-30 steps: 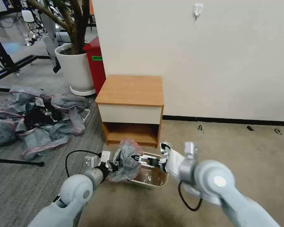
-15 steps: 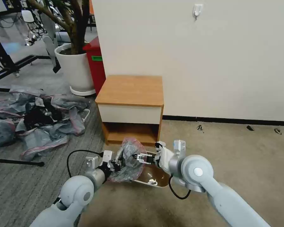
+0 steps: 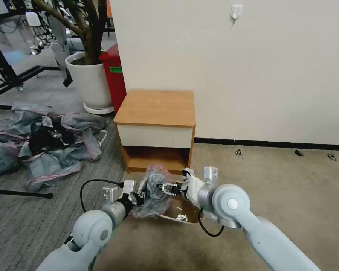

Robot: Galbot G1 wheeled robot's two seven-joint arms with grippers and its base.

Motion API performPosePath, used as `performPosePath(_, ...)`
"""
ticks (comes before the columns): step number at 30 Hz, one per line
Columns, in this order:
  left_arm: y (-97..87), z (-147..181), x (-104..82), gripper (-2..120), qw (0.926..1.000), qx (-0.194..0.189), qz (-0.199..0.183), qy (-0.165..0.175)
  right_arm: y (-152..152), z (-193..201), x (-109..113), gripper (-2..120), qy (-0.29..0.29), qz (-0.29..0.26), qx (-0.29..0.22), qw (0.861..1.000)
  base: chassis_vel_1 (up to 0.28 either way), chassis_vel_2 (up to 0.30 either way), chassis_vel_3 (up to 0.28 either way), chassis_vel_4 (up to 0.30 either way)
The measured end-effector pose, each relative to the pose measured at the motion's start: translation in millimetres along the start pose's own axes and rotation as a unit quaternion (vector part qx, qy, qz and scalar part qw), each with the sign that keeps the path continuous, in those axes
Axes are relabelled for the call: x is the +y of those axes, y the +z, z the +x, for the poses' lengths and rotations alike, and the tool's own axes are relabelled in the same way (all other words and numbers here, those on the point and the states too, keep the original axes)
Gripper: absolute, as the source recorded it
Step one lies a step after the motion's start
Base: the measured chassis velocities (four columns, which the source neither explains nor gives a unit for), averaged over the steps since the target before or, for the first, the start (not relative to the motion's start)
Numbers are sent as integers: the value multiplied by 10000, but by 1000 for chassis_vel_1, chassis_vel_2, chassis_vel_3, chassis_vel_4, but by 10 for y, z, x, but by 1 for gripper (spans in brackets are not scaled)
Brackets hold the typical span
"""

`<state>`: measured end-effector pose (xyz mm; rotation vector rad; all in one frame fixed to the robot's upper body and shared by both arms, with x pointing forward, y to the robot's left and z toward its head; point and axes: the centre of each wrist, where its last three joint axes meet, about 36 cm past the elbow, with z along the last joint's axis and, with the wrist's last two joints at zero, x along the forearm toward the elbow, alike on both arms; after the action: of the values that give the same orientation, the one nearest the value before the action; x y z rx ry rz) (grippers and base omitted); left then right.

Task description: Pick up the garbage bag from the table and place it over the trash can.

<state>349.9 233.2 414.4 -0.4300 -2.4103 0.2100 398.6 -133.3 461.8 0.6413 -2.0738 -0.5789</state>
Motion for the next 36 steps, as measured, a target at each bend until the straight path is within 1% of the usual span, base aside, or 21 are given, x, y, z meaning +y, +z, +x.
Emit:
performPosePath(3, 10, -17, 9, 3, 10000, 27, 3, -43, 13, 4, 3, 28, -37, -9, -10, 10000, 0, 0, 0, 0)
performPosePath(4, 10, -17, 9, 3, 10000, 27, 3, -43, 13, 4, 3, 28, -37, -9, -10, 10000, 0, 0, 0, 0)
performPosePath(6, 14, -27, 8, 3, 10000, 37, 7, -58, 18, 2, 4, 18, -62, -13, -20, 10000, 0, 0, 0, 0)
performPosePath(7, 14, -27, 8, 3, 10000, 37, 7, -58, 18, 2, 4, 18, -62, -13, -20, 10000, 0, 0, 0, 0)
performPosePath(9, 19, -37, 0, 3, 10000, 52, 5, -47, 26, -2, 5, 8, -91, -16, -25, 10000, 0, 0, 0, 0)
performPosePath(10, 19, -37, 0, 3, 10000, 52, 5, -47, 26, -2, 5, 8, -91, -16, -25, 10000, 0, 0, 0, 0)
performPosePath(12, 17, -53, -9, 3, 10000, 57, 3, -34, 42, -16, 4, 0, -115, -5, -59, 9999, 0, 0, 0, 0)
performPosePath(19, 25, -80, -11, 3, 10000, 85, -1, -28, 90, -36, -4, 0, -147, 48, -257, 9996, 0, 0, 0, 0)
performPosePath(25, 48, -102, 13, 3, 9999, 126, 12, -61, 57, 37, 1, 0, -170, 86, -380, 9991, 0, 0, 0, 0)
performPosePath(36, 90, -113, 73, 3, 9997, 157, 57, -150, -208, 179, -136, 0, -44, 16, -661, 9978, 0, 0, 0, 0)
